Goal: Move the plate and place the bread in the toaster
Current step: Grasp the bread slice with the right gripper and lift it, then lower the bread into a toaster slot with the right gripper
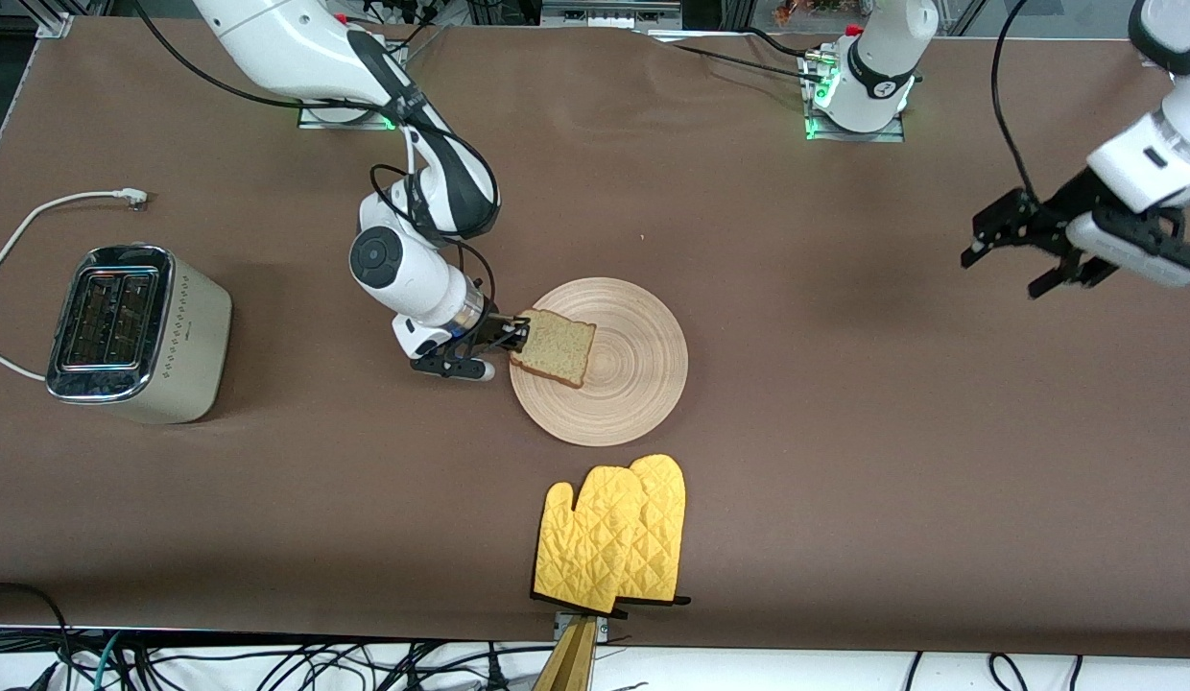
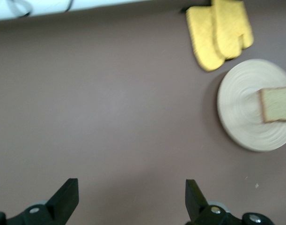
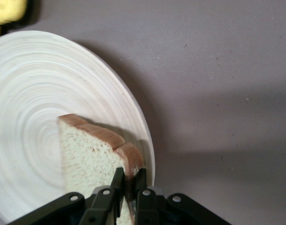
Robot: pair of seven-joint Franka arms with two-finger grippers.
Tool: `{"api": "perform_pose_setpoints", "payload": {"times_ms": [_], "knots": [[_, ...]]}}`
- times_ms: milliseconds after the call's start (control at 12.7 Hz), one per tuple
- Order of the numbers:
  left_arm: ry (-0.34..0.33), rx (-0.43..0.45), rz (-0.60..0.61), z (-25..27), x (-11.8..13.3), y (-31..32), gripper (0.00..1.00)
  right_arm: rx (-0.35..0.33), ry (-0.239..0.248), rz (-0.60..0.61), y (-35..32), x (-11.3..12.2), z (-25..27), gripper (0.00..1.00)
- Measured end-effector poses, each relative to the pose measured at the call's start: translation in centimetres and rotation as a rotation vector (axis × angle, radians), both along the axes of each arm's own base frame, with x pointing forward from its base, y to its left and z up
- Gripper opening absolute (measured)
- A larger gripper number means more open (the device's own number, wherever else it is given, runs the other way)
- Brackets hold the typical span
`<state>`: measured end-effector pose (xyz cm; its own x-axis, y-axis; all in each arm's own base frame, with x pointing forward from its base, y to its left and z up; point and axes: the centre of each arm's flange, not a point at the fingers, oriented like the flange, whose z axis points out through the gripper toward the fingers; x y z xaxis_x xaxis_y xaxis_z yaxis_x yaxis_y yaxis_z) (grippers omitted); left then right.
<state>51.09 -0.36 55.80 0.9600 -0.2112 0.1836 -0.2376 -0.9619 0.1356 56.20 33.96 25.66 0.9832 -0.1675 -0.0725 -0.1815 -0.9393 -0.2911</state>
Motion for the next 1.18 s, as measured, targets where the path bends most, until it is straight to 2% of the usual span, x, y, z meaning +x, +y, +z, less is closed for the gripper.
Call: {"api": "perform_pose_setpoints", "payload": {"times_ms": [157, 315, 551, 708, 866, 1181], "knots": [[0.07, 0.087, 0.089, 2.1, -2.3, -0.4, 1.0, -0.003, 0.031, 0.018, -0.4, 0.5, 3.8, 0.08], [0.107, 0.145, 0.196, 3.6, -3.1, 0.2, 1.0, -0.003, 0.038, 0.026, -0.9, 1.0, 6.2, 0.07], [0.115, 0.141, 0.335, 5.3, -3.1, 1.9, 1.0, -0.076, 0.11, 0.039, -5.6, 3.5, 10.9, 0.07], [0.119, 0.125, 0.374, 5.4, -3.0, 4.0, 1.0, -0.172, 0.145, 0.075, -10.5, 5.3, 15.3, 0.07], [0.121, 0.125, 0.377, 5.3, -2.6, 4.0, 1.0, -0.289, 0.173, 0.131, -15.1, 6.0, 18.3, 0.07], [0.098, 0.133, 0.352, 6.3, 0.2, 1.5, 1.0, -0.582, 0.249, 0.242, -26.4, 6.3, 20.9, 0.07]]}}
